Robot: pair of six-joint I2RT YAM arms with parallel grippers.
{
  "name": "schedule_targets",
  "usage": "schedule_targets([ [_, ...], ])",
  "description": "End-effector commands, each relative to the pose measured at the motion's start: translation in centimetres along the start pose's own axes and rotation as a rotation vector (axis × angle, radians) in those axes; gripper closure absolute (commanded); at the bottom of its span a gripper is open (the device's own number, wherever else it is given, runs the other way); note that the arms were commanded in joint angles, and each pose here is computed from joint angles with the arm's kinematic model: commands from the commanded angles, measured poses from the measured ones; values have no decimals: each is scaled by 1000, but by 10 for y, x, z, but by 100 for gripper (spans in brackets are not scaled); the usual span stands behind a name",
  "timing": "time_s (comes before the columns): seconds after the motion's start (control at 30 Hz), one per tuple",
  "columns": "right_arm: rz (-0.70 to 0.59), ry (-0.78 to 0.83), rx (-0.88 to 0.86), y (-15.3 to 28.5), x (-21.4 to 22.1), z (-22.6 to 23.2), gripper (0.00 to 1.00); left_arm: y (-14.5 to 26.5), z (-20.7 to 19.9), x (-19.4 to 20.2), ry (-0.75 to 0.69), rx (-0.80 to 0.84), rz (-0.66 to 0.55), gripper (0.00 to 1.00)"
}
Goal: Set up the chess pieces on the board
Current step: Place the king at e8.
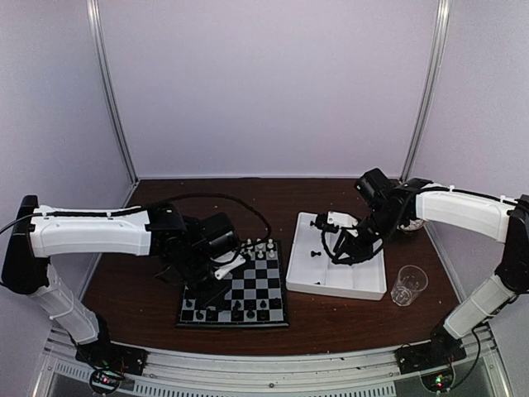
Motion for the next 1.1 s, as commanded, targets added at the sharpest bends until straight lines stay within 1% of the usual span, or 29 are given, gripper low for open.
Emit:
schedule_targets([
  [0.0,3,9,9,-1,2,-1,62,-10,0,-6,17,-3,-29,96],
  [0.53,10,6,4,-3,4,-1,62,-37,2,-9,18,-9,20,96],
  [1.07,12,5,0,-3,4,-1,62,-51,2,-8,8,-14,55,96],
])
Point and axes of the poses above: each gripper's point midway between its finger pads, its own y axis back along the fingers, its own z axis along the line the jaws close on, x = y × z, the point moved 10 cm from there along y, back along the fingers, and after that the axes turned 10 degrees about -y, right-handed, at the moved point
